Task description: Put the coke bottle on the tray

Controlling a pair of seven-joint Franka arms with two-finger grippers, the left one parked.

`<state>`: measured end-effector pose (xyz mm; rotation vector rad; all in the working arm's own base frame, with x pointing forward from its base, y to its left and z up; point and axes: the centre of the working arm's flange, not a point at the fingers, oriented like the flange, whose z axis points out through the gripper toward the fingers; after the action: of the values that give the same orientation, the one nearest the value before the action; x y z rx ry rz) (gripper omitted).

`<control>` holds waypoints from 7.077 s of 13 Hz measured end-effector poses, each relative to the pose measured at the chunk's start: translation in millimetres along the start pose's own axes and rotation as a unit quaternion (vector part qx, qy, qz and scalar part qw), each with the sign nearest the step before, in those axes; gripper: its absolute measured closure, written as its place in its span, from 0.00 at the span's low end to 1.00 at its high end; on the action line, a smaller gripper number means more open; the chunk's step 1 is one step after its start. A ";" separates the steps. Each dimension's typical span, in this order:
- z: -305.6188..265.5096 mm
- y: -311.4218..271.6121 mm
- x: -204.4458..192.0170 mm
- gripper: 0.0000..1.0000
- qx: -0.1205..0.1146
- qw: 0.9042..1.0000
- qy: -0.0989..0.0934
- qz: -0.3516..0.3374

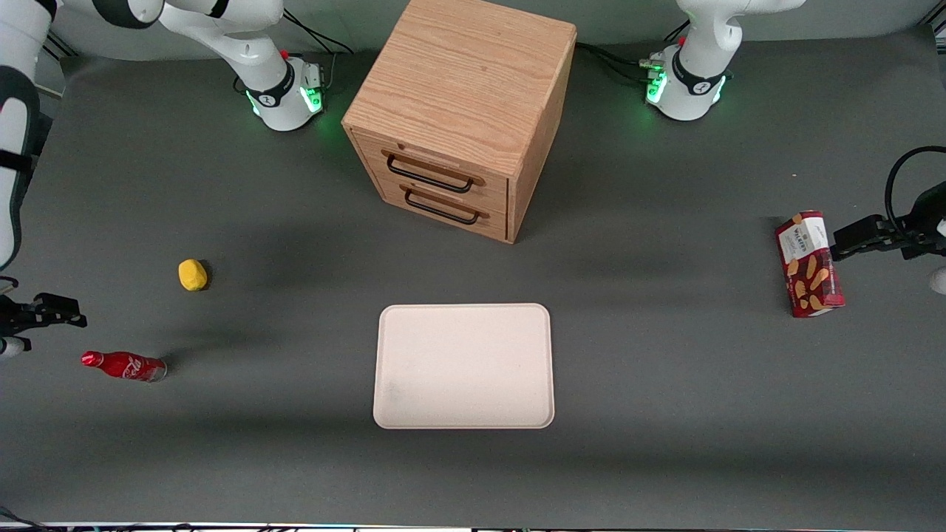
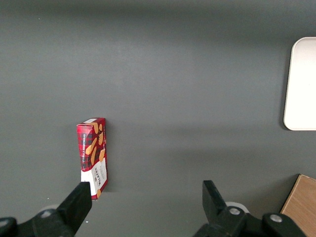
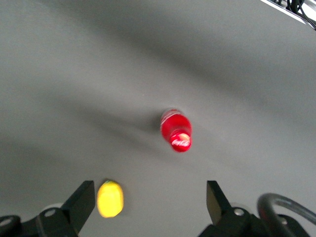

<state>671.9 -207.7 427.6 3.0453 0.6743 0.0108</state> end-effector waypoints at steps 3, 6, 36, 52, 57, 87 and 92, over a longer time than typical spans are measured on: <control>51.0 25.5 -3.7 0.00 0.003 1.000 0.011 -0.022; 85.6 28.4 3.3 0.00 0.008 1.000 0.012 -0.017; -155.1 -150.5 97.2 0.68 0.039 0.997 0.017 0.068; 17.3 -403.2 267.3 0.68 0.063 0.980 0.096 0.164; 68.2 -424.1 272.1 0.68 0.066 0.984 0.070 0.152; -108.9 -300.8 63.8 0.00 0.010 0.946 0.027 0.322; -146.1 -253.6 -49.4 0.00 0.036 0.948 -0.001 0.316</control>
<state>518.4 4.3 567.6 3.1754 -0.3301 -0.0062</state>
